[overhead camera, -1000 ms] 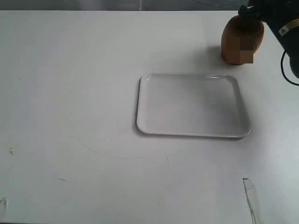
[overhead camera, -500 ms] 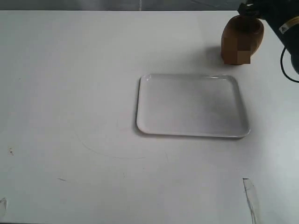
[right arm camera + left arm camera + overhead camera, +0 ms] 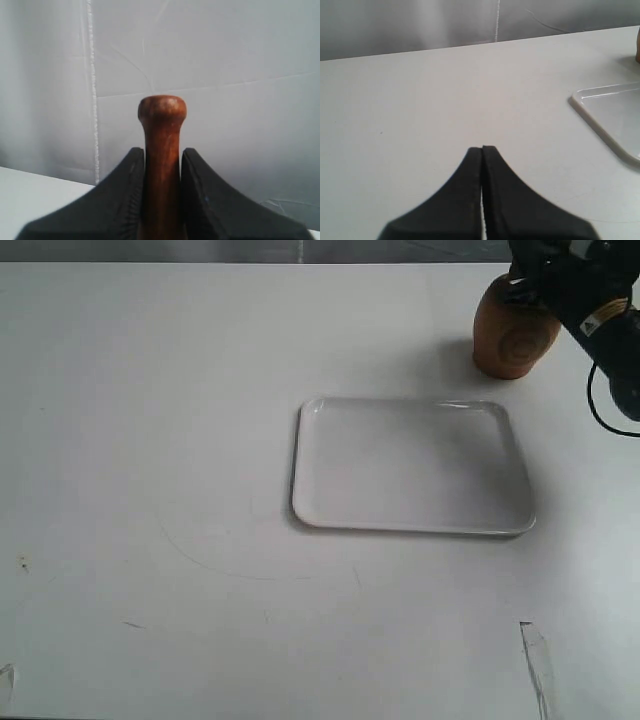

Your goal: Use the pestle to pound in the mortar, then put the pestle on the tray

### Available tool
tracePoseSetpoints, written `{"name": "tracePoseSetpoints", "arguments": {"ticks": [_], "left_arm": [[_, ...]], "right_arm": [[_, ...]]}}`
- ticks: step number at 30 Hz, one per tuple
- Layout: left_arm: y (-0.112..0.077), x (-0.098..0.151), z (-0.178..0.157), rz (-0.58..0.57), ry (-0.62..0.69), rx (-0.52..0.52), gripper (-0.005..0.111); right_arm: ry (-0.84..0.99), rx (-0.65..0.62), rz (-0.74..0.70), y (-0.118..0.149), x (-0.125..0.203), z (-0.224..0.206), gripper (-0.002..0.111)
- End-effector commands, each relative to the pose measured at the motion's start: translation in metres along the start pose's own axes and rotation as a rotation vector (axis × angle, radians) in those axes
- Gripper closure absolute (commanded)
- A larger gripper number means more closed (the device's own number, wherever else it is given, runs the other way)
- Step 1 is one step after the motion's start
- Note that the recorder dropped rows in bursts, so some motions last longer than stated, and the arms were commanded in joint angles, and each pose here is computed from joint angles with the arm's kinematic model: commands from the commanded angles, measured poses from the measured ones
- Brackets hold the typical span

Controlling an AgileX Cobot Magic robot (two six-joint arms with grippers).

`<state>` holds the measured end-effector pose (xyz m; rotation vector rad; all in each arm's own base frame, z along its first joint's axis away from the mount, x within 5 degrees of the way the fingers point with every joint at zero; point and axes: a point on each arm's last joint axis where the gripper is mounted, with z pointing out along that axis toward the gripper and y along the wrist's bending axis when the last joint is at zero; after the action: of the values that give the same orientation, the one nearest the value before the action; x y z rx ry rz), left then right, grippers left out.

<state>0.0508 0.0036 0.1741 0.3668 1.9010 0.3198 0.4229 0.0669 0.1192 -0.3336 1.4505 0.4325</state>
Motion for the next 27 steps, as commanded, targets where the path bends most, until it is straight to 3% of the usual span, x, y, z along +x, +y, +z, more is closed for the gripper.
{"name": "tracePoseSetpoints", "arguments": {"ticks": [1,13,18,27], "left_arm": [[-0.001,0.000,0.000,-0.012,-0.007,0.008,0.107],[-0.001,0.000,0.000,-0.012,-0.007,0.008,0.107],[-0.001,0.000,0.000,-0.012,-0.007,0.008,0.107],[-0.001,0.000,0.000,-0.012,-0.007,0.008,0.107]], "right_arm": [[0.035,-0.003,-0.011,0.000,0.009,-0.002,0.108],[-0.160,-0.024,-0.113,0.009,-0.094,0.000,0.108],[-0.072,-0.018,-0.109,0.007,-0.077,0.001,0.108],[0.106,-0.009,-0.031,0.001,0.005,-0.001,0.108]]}}
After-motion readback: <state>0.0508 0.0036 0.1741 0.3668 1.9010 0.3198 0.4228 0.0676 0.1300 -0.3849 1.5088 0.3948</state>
